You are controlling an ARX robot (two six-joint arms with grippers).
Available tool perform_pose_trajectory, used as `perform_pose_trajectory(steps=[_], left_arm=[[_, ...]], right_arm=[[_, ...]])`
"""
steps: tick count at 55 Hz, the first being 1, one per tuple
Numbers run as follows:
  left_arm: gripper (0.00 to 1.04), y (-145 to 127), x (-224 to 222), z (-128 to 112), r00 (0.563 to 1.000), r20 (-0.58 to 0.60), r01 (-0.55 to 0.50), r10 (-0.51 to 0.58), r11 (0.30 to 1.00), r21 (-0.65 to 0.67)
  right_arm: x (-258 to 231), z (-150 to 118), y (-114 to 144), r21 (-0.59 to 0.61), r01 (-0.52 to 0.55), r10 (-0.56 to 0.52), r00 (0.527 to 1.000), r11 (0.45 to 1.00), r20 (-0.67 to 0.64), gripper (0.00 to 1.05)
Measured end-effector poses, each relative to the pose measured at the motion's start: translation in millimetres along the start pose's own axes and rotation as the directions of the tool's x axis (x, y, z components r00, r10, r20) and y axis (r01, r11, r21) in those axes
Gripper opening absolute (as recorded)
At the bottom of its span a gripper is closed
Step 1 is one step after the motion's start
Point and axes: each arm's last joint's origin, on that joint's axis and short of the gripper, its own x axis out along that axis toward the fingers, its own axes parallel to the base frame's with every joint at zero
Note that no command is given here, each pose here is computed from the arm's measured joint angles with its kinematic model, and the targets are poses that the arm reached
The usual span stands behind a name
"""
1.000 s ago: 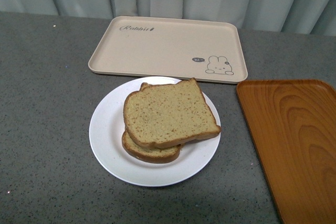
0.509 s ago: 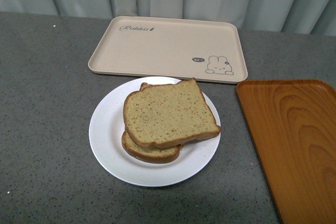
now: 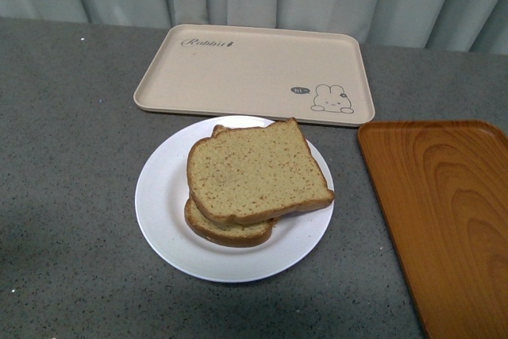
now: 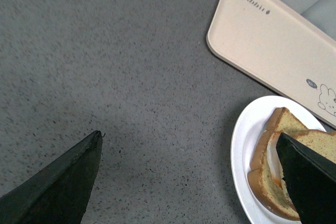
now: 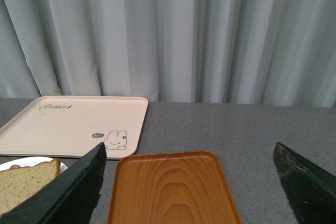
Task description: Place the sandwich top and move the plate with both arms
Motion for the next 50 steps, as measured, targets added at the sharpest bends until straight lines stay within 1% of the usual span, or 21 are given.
perform_pose_trajectory(steps=[5,15,18,24,32,50], left_arm=[[0.98,-1.4,14.3,-6.9,0.998,-0.070,0.003,-0.006,0.999,-0.035],[0.98,-4.6,40.5,-21.6,0.980,-0.197,-0.006,-0.021,0.991,-0.135],[0.98,-6.0,48.3,-23.3,0.979,-0.203,-0.010,-0.025,0.985,-0.170],[0.98,-9.2,61.3,-26.7,0.976,-0.217,-0.012,-0.029,0.983,-0.186],[0.98,-12.3,80.5,-37.5,0.958,-0.286,-0.025,-0.036,0.978,-0.208],[0.98,-36.0,111.2,-47.8,0.934,-0.342,0.022,-0.105,0.971,-0.238]], right_arm=[[0.0,0.0,0.0,0.000,0.000,0.000,1.000,1.000,0.000,0.95],[0.0,0.0,0.0,0.000,0.000,0.000,1.000,1.000,0.000,0.96],[0.0,0.0,0.0,0.000,0.000,0.000,1.000,1.000,0.000,0.96],[0.0,0.0,0.0,0.000,0.000,0.000,1.000,1.000,0.000,0.96],[0.0,0.0,0.0,0.000,0.000,0.000,1.000,1.000,0.000,0.96],[0.0,0.0,0.0,0.000,0.000,0.000,1.000,1.000,0.000,0.96]])
